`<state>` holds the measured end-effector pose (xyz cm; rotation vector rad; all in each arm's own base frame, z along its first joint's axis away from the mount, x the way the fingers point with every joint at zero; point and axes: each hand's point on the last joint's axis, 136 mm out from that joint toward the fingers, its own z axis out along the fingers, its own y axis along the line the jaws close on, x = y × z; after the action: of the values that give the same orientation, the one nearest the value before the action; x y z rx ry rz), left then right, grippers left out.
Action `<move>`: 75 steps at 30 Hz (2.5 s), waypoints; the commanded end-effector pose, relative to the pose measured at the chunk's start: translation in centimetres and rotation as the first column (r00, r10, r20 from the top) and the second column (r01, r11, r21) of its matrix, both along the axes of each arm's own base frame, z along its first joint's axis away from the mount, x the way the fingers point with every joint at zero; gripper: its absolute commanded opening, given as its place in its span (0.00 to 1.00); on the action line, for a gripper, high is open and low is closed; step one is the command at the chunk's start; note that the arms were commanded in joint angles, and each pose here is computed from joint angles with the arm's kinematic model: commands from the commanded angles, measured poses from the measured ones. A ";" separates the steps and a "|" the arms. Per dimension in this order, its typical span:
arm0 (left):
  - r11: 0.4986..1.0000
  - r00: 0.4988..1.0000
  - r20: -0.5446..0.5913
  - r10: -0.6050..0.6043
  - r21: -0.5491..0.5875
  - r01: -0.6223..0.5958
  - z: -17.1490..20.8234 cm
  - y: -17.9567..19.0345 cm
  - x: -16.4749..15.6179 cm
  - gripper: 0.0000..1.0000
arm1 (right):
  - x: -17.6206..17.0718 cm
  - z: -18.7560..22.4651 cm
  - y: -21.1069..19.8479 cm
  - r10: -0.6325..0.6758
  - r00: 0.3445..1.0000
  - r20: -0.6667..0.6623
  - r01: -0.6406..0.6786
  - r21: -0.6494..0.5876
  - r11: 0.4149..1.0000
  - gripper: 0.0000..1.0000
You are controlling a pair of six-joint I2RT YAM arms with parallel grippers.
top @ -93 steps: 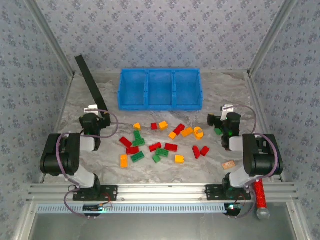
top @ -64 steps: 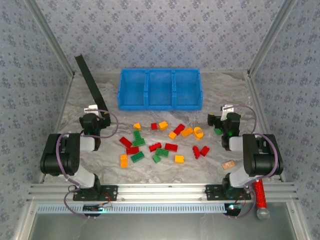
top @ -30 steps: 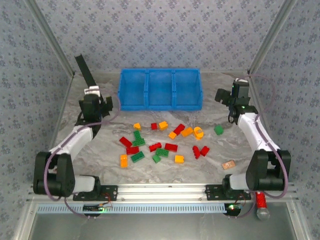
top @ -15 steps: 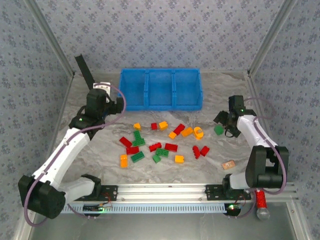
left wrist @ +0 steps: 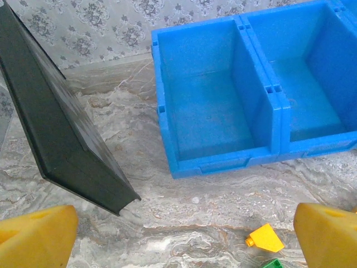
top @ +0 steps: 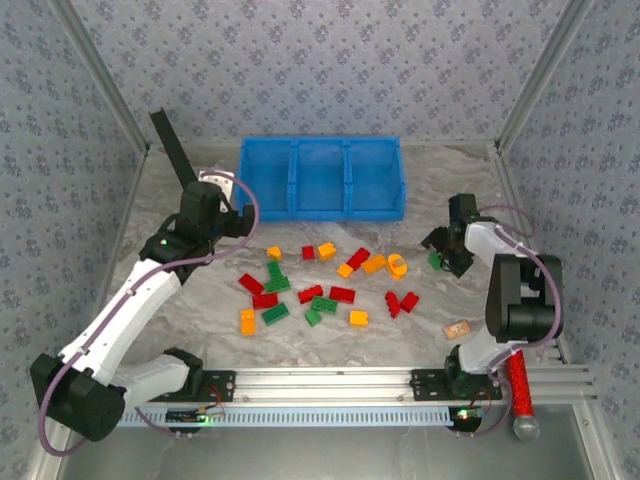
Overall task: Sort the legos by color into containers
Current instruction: Pick up the lego from the middle-right of the table, then place the lego in the container.
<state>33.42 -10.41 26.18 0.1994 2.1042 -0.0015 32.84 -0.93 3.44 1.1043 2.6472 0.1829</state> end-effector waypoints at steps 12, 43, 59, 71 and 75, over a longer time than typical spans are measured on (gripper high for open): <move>0.999 0.999 0.006 -0.044 0.020 0.044 0.9 -1.0 -0.2 0.99 | 0.7 -1.9 0.3 -0.010 0.999 -0.044 0.011 0.020 1.000 0.51; 0.995 0.990 -0.126 -0.070 -0.079 0.060 -2.0 -2.1 -3.5 0.99 | 16.3 10.9 15.9 0.789 0.614 -0.020 -0.682 -0.516 0.518 0.36; 0.993 0.954 -0.300 0.027 -0.100 -0.059 -10.6 -3.1 -2.7 0.99 | 18.7 3.7 17.7 0.800 0.593 -0.091 -0.745 -0.441 0.501 0.41; 0.993 0.907 -0.414 0.081 -0.043 -0.109 -16.0 -4.5 -0.3 0.97 | 18.2 4.8 17.9 0.808 0.585 -0.073 -0.747 -0.436 0.502 0.60; 0.993 0.897 -0.434 0.085 -0.040 -0.114 -17.3 -5.1 0.4 0.97 | 18.0 5.9 18.0 0.810 0.584 -0.056 -0.743 -0.439 0.505 0.65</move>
<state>32.36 -14.22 7.87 0.0809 2.5939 -0.0088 51.36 16.52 7.35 -0.2984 2.6521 -0.1767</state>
